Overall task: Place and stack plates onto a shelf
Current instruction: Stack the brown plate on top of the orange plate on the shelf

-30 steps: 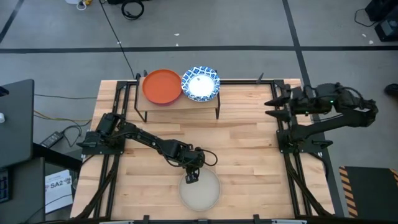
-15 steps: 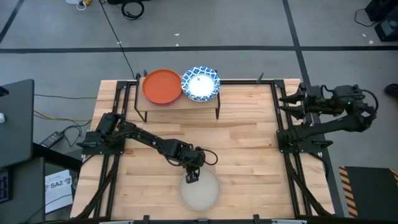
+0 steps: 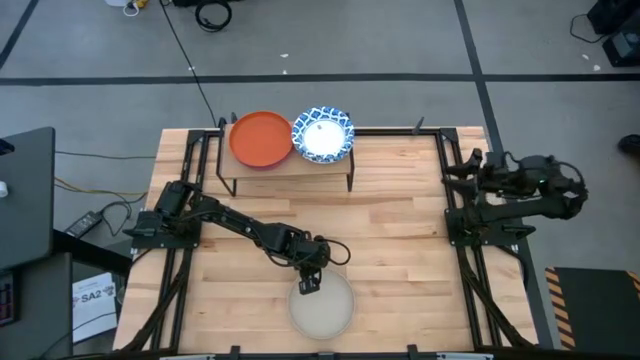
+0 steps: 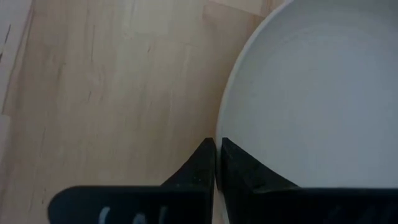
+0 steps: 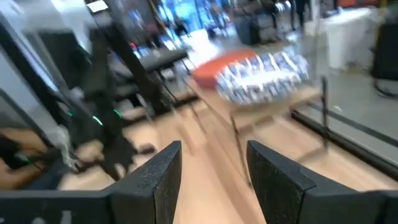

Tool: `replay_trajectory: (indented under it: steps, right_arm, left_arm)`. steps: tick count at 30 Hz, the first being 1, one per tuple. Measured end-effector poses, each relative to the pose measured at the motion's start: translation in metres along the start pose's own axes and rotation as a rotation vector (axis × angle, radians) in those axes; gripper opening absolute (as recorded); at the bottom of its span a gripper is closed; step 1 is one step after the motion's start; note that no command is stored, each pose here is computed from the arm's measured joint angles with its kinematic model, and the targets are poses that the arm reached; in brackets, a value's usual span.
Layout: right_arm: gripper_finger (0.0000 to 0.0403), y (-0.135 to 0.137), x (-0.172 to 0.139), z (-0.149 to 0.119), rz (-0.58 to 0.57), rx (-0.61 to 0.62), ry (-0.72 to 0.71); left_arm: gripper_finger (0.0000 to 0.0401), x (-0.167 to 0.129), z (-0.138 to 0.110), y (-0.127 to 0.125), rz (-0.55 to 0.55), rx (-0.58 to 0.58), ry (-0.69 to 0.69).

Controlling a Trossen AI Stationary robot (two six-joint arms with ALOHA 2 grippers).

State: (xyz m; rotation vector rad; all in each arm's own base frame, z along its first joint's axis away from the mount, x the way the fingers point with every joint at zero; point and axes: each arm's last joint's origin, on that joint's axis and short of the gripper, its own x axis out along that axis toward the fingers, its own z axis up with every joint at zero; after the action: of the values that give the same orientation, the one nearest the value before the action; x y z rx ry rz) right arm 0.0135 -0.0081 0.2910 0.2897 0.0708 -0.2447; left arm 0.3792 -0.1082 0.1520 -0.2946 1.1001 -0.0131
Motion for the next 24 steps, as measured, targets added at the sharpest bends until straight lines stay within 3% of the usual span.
replay_trajectory:
  steps: [9, 24]
  right_arm:
    - [0.0187, -0.002, 0.021, -0.022, -0.084, -0.005, -0.015]
    - [0.0187, -0.001, 0.053, -0.054, -0.079, -0.051, -0.049]
  left_arm:
    - [0.002, 0.0, 0.0, 0.0, 0.0, 0.001, -0.002]
    - [0.002, 0.0, 0.001, 0.001, 0.001, -0.002, -0.003]
